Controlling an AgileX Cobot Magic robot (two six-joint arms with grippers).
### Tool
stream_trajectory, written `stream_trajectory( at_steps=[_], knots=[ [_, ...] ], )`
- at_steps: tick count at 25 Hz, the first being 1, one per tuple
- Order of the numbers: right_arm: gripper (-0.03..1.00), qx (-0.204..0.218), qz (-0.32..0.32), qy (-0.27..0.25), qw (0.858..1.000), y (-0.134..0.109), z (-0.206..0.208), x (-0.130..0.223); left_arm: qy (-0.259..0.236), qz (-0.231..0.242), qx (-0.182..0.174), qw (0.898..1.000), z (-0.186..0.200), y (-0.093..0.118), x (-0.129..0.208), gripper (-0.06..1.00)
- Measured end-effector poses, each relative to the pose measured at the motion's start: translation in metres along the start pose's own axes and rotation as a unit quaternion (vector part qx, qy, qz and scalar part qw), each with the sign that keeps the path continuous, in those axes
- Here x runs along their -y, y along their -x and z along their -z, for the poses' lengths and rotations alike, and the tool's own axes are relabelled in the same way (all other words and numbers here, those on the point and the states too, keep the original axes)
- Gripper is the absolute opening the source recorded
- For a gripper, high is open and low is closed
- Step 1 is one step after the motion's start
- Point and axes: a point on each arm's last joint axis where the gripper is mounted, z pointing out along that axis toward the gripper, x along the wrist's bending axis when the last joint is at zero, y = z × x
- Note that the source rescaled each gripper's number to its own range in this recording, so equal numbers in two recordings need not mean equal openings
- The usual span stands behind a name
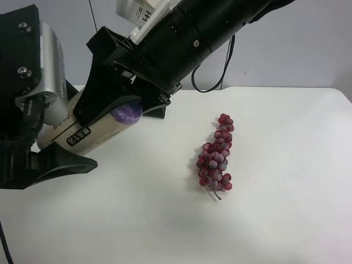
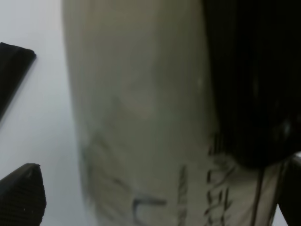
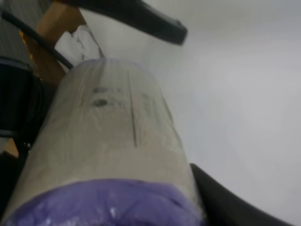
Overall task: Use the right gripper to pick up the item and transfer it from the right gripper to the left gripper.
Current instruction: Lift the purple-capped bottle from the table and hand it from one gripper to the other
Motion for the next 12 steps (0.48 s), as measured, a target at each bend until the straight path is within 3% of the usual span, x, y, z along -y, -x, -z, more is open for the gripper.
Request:
stream_trajectory(
  at_steps=[9,10,12],
  knots=[
    [0.0,0.002,0.001,0.004,1.0,0.0004,0.0,-0.0008,0.0,0.005,0.005,1.0,-0.0023,0.0003,-0.0006,0.98],
    [0.0,0.002,0.001,0.004,1.0,0.0004,0.0,-0.0008,0.0,0.005,0.005,1.0,-0.0023,0.0003,-0.0006,0.93],
    [0.0,0.002,0.001,0.004,1.0,0.0004,0.0,-0.0008,0.0,0.005,0.005,1.0,-0.0023,0.0003,-0.0006,0.7]
  ],
)
